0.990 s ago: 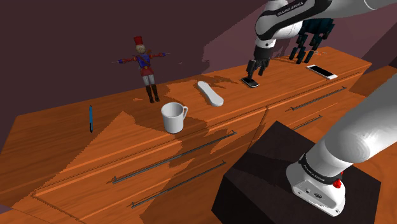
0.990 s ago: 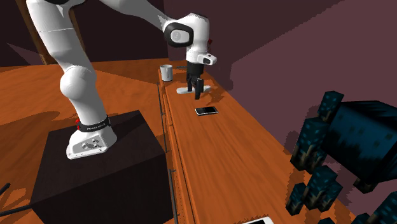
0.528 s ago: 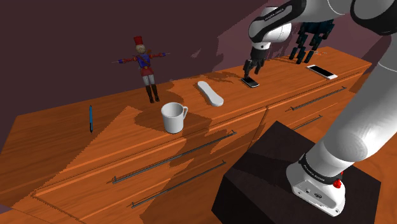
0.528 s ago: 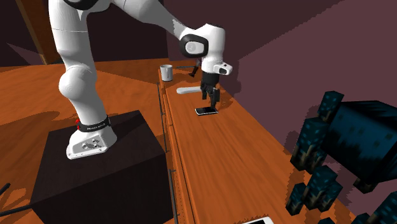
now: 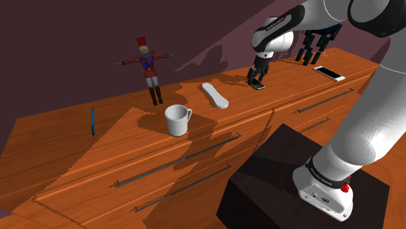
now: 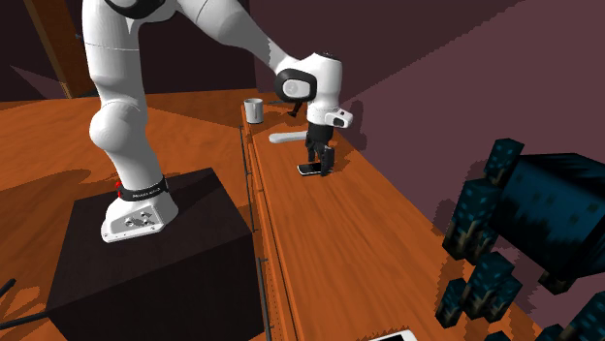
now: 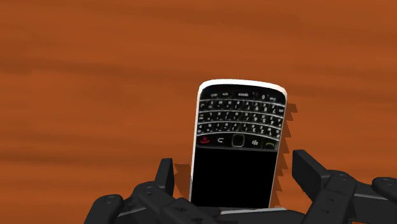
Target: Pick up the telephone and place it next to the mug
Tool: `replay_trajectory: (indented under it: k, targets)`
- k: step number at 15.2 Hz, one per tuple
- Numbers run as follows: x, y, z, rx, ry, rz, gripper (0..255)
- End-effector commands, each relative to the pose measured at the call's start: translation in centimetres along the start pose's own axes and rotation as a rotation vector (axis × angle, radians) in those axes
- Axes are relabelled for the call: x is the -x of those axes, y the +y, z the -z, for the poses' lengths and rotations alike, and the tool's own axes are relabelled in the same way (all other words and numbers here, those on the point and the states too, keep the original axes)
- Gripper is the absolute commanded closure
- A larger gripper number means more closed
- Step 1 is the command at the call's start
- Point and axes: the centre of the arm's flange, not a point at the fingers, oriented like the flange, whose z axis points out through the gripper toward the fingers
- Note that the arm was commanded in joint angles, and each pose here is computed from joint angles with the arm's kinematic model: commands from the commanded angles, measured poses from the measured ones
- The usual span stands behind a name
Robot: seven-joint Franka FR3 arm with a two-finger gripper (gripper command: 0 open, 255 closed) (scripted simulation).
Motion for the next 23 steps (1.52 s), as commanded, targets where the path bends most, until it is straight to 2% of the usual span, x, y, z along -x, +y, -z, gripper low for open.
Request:
replay_trajectory:
  k: [1,6,7,16,23]
  targets:
    - [0.0,-0.1,-0.2,0.000,0.001,0.000,0]
    - [0.0,-0.1,-0.2,0.000,0.001,0.000,0]
    - [0.0,-0.1,-0.2,0.000,0.001,0.000,255]
    - [0.0,-0.1,-0.2,0.000,0.001,0.000,255]
    - [0.1,-0.3,3.5,0.000,0.001,0.000,255]
